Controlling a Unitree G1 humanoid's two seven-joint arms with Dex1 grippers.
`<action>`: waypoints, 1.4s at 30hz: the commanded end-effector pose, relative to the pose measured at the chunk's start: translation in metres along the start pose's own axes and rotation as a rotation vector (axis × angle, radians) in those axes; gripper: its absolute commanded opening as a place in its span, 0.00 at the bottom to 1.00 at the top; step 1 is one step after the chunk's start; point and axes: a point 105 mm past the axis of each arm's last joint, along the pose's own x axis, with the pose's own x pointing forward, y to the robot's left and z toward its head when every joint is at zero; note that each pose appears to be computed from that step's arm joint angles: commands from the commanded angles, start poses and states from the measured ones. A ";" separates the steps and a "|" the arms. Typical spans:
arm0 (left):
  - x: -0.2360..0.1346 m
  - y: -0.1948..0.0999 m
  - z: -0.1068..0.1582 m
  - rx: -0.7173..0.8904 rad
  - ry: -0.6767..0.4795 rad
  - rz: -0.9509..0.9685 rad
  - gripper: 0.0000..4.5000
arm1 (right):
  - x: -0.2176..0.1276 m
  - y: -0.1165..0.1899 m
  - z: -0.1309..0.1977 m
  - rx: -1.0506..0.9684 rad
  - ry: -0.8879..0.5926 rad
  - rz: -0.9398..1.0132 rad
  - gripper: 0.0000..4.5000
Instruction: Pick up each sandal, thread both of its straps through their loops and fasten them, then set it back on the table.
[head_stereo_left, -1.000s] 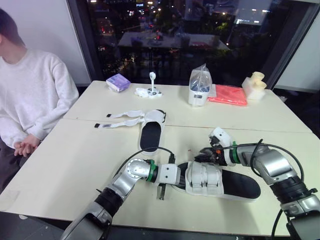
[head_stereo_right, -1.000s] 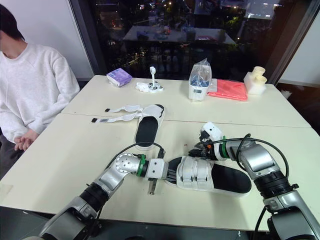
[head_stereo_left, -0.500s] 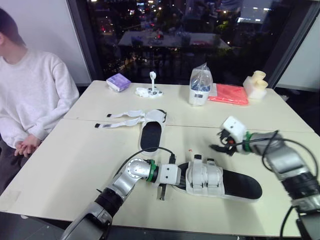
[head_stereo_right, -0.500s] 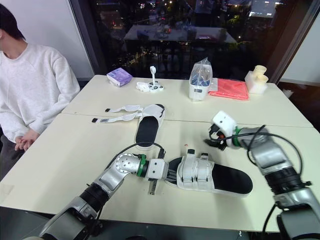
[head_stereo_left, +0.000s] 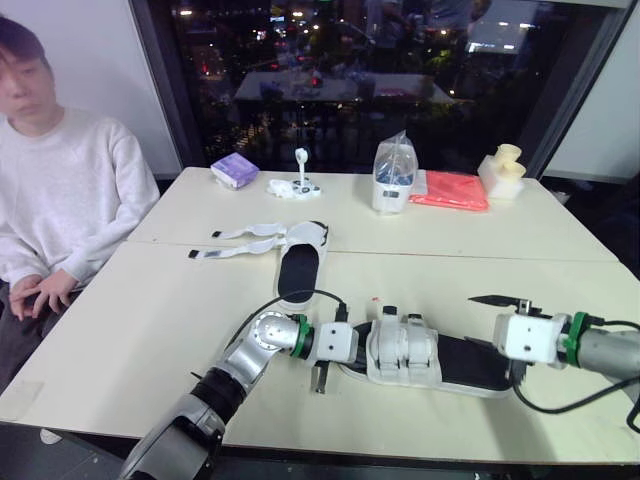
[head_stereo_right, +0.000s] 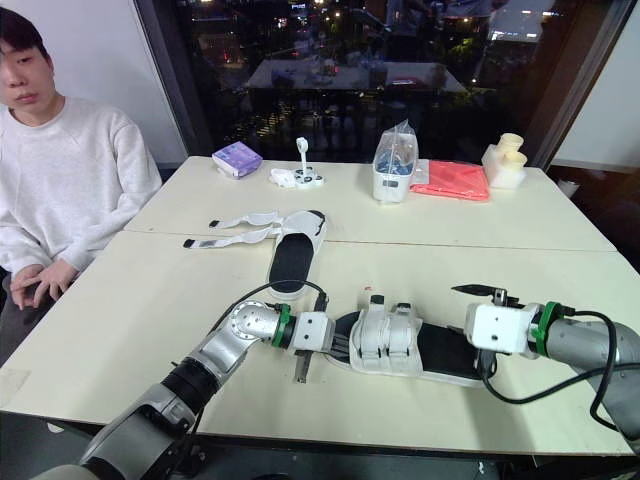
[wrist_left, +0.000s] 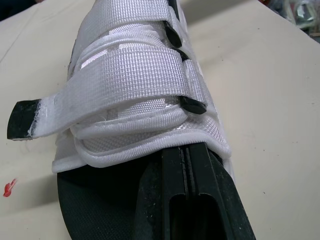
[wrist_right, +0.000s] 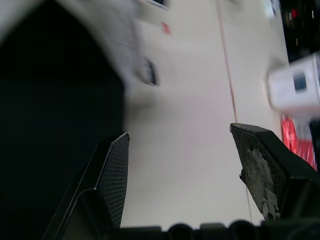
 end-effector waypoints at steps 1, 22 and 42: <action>-0.018 -0.008 -0.034 -0.157 0.117 -0.005 0.00 | 0.003 -0.007 0.011 -0.148 -0.062 -0.031 0.76; -0.087 0.041 0.015 -0.246 0.008 0.157 0.00 | 0.060 0.014 0.061 -0.689 -0.515 -0.123 0.76; -0.100 0.055 0.023 -0.246 0.001 0.272 0.00 | 0.083 -0.015 0.062 -0.722 -0.477 -0.234 0.01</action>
